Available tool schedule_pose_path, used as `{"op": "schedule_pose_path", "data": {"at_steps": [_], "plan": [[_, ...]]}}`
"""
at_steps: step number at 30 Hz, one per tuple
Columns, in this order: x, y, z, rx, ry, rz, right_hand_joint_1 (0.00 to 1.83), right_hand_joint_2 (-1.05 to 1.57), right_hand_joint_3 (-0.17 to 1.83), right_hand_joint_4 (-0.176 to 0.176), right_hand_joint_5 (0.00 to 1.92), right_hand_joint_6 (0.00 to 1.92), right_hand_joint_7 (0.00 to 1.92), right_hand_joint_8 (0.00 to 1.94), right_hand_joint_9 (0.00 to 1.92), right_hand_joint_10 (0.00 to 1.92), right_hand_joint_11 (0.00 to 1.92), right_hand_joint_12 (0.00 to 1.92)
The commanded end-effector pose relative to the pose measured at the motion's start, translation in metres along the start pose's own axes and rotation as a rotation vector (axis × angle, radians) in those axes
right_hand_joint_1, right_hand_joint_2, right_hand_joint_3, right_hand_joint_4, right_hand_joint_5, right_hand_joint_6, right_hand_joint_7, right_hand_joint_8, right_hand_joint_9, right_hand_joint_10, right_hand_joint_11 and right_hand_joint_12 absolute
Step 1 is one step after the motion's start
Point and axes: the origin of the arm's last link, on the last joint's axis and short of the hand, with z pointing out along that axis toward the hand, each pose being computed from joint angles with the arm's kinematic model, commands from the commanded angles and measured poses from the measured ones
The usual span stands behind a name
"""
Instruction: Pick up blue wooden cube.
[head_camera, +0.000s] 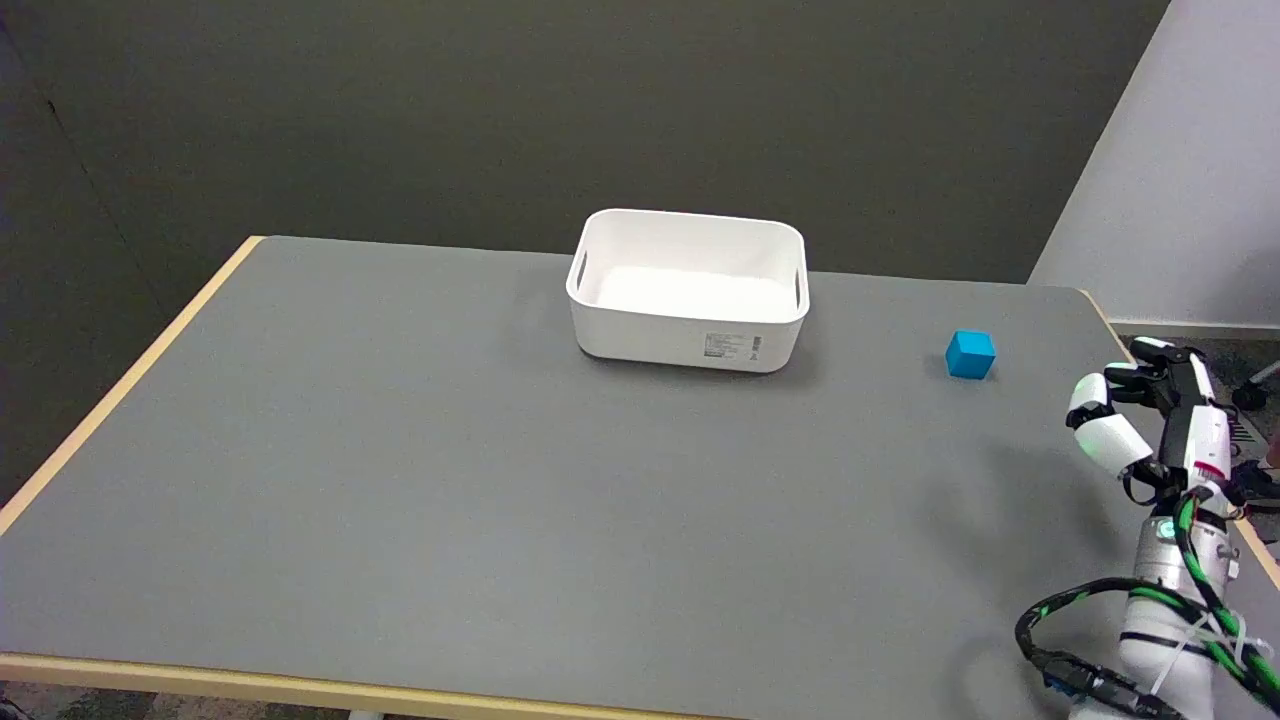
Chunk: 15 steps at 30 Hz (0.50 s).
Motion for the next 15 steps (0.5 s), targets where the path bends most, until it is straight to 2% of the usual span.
{"op": "schedule_pose_path", "data": {"at_steps": [1,7,11,13,15], "plan": [[0.011,0.028,0.051,-0.024,-0.059,-0.062,0.67,0.81,0.88,-0.041,0.25,0.79,0.58,0.79,0.53,1.21,0.16,1.38],[0.009,0.018,0.046,0.015,-0.061,-0.001,0.66,0.80,0.88,-0.044,0.25,0.77,0.56,0.78,0.50,1.19,0.15,1.37],[0.002,0.003,0.026,0.023,-0.054,0.048,0.60,0.74,0.89,-0.073,0.25,0.58,0.49,0.75,0.43,1.15,0.00,1.20],[-0.003,-0.006,0.014,0.026,-0.053,0.018,0.57,0.71,0.85,-0.098,0.23,0.49,0.42,0.72,0.36,1.11,0.00,1.00],[0.000,-0.016,0.000,0.033,-0.030,-0.032,0.56,0.70,0.85,-0.102,0.22,0.47,0.41,0.71,0.35,1.10,0.00,0.97]]}}
